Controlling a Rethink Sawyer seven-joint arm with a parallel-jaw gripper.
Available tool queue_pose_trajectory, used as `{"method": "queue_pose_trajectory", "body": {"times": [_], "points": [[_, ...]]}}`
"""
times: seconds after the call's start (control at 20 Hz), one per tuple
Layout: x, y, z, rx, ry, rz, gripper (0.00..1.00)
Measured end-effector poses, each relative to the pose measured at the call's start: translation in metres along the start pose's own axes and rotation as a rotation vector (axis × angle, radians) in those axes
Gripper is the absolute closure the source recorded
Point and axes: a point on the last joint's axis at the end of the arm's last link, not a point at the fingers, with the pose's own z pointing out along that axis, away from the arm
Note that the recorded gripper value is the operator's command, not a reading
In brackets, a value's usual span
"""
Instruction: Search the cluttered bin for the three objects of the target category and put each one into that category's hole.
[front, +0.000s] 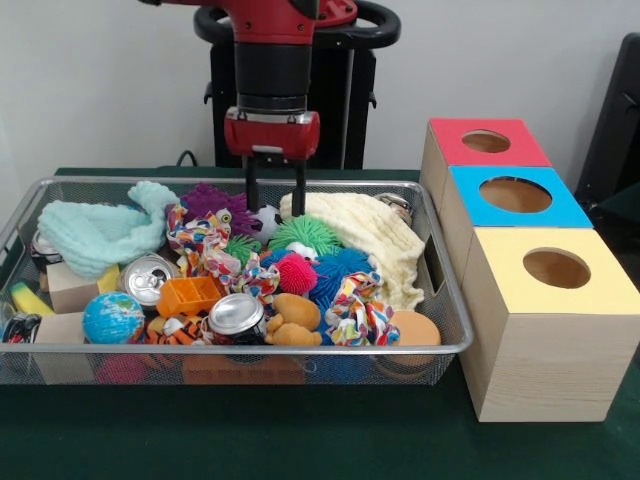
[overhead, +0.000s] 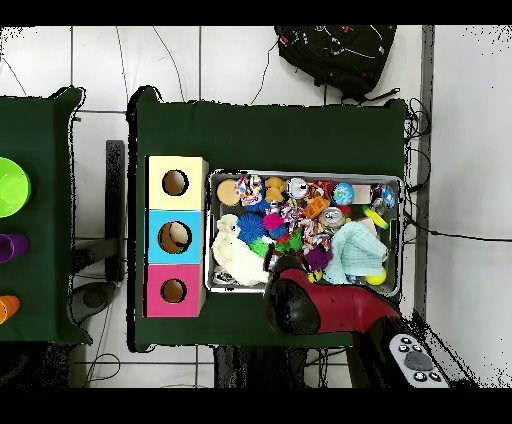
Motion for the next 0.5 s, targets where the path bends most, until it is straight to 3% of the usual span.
{"method": "queue_pose_trajectory", "body": {"times": [0.5], "points": [[-0.011, -0.080, -0.019, 0.080, 0.049, 0.126, 0.00]]}}
